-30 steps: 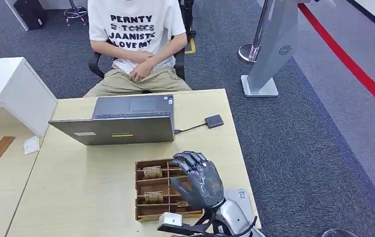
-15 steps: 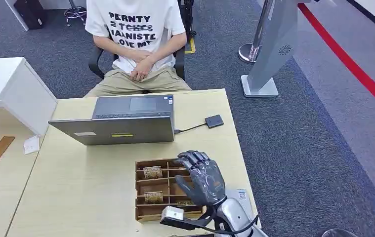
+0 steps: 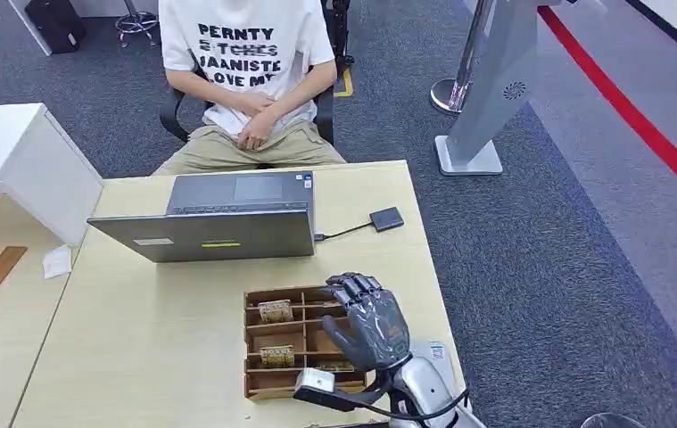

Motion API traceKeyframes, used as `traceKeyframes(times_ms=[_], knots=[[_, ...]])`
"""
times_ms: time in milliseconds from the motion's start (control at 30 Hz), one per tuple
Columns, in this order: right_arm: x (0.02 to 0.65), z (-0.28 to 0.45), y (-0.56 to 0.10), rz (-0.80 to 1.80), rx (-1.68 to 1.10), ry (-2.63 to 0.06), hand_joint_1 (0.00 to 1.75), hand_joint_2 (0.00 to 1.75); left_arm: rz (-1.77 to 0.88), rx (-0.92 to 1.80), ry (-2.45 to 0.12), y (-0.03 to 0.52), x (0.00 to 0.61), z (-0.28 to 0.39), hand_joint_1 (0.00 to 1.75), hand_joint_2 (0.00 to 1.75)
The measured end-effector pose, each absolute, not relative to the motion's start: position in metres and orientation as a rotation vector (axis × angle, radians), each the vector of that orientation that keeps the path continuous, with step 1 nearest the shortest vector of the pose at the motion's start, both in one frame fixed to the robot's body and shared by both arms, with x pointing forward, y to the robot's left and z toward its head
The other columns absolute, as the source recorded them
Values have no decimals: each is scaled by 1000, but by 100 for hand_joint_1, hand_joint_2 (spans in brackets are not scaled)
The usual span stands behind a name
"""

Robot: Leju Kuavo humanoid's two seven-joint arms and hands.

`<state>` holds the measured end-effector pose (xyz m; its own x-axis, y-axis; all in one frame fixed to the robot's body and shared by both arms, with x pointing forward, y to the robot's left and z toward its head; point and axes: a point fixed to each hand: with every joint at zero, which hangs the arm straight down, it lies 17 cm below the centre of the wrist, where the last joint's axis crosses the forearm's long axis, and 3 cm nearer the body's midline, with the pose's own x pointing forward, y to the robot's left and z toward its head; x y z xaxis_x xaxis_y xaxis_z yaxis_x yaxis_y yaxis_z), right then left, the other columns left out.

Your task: Pass the card to the sensor for recognition and then transmit it.

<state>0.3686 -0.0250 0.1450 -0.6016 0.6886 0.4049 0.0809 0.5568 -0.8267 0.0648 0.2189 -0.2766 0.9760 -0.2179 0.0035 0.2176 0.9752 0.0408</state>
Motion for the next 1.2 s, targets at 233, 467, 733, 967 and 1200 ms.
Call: traceKeyframes(times_ms=[233, 467, 733, 967, 1200], knots=[[371, 143, -27, 1035, -623, -2036, 77, 175, -220, 40, -8, 219, 65, -277, 0, 0], [374, 141, -31, 1034, -636, -2023, 80, 175, -220, 40, -8, 219, 65, -277, 0, 0], [384, 138, -44, 1020, -680, -1993, 75, 175, -220, 40, -4, 219, 64, -277, 0, 0], [389, 132, -53, 1021, -707, -1968, 75, 175, -220, 41, -4, 219, 64, -277, 0, 0], [390, 124, -57, 1030, -715, -1945, 80, 175, -217, 40, -3, 219, 64, -277, 0, 0]])
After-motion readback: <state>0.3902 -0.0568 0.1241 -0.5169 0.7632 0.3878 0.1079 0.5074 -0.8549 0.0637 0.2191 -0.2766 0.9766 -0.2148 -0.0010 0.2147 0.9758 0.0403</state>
